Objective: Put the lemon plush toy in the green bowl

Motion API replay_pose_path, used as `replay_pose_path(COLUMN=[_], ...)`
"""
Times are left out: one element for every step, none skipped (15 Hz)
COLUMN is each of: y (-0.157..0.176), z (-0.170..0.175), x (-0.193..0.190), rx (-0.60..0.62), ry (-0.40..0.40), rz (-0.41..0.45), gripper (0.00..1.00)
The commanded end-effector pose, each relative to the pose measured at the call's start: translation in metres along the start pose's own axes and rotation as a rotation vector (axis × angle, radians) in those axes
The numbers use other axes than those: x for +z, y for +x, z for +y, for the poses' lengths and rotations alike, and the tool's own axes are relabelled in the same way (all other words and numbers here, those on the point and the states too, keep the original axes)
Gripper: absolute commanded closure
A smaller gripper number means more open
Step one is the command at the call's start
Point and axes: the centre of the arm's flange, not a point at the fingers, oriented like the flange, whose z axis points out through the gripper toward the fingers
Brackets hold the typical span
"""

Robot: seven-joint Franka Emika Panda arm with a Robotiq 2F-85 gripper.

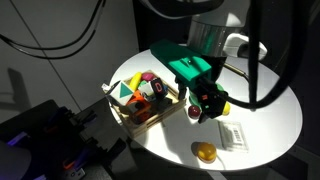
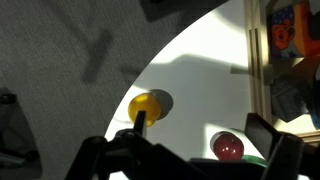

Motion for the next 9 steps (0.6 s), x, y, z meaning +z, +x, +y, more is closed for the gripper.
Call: replay_pose_path(y=[0.0133,0.0149,0.0165,0.017,0.0151,0.0091,0.0097,0.0102,0.0106], z=[0.0125,0.0141,0.0151,0.0153,0.0136,0.0094,0.0093,0.0091,0.0089], x=[0.0101,0.0126,0.0147,0.0144,0.0097,0.0171,0.0166,0.0159,0.0154], rx=[-0.036,-0.04,-0.031,-0.024,-0.019,-0.015,-0.014,-0.014,-0.015], ry=[0.005,0.001,0.002,0.003,0.007,-0.013,-0.011,-0.011,-0.011], rz=[0.048,0.056,0.063,0.062,0.068,0.044,0.045,0.047,0.048], gripper=[0.0,0.0,0.0,0.0,0.0,0.0,0.0,0.0,0.0])
